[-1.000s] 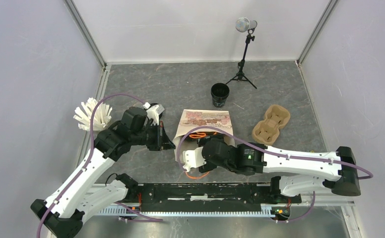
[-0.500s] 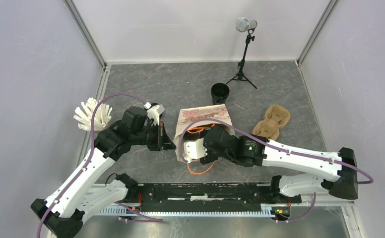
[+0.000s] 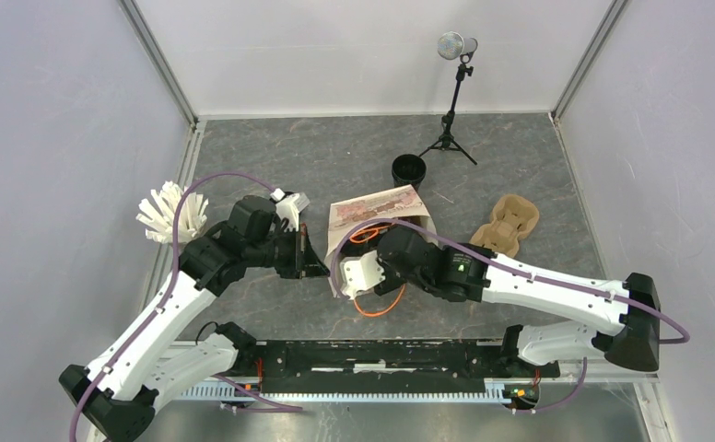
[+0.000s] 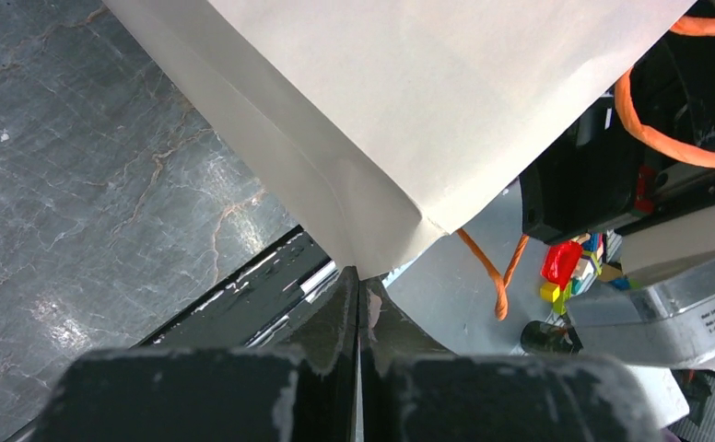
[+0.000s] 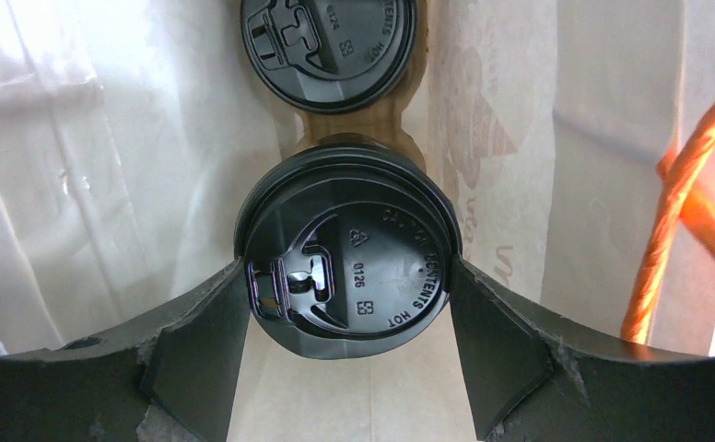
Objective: Pack the takeout coffee
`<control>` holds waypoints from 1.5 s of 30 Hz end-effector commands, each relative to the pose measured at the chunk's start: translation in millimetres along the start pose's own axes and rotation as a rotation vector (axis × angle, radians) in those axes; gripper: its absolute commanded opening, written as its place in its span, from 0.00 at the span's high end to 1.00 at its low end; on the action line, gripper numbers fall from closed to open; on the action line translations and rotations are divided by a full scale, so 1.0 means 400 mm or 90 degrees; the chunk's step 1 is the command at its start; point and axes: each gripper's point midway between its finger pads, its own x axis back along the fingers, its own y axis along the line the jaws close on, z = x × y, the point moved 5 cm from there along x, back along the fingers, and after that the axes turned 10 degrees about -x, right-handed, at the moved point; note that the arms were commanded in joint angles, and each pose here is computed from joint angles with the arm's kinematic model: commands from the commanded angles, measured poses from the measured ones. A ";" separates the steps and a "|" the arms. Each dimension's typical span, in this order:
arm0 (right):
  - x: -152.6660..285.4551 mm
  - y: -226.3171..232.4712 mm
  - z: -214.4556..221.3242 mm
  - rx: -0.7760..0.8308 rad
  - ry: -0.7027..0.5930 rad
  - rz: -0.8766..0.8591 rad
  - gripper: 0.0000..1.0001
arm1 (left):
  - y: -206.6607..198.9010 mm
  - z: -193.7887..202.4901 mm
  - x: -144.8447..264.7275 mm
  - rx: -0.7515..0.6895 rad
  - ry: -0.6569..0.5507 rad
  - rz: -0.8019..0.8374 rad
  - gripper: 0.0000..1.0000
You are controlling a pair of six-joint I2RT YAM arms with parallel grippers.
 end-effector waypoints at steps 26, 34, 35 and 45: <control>-0.024 -0.013 -0.081 0.068 -0.099 -0.093 0.37 | -0.019 -0.102 0.056 -0.045 -0.065 -0.076 0.72; -0.021 -0.018 -0.091 0.056 -0.114 -0.085 0.37 | -0.025 -0.068 0.092 0.052 -0.084 -0.092 0.40; -0.022 -0.016 -0.092 0.054 -0.118 -0.087 0.37 | -0.023 -0.065 0.088 0.060 -0.089 -0.090 0.40; -0.020 -0.025 -0.110 0.022 -0.140 -0.077 0.37 | 0.027 -0.060 0.017 0.099 -0.117 -0.114 0.41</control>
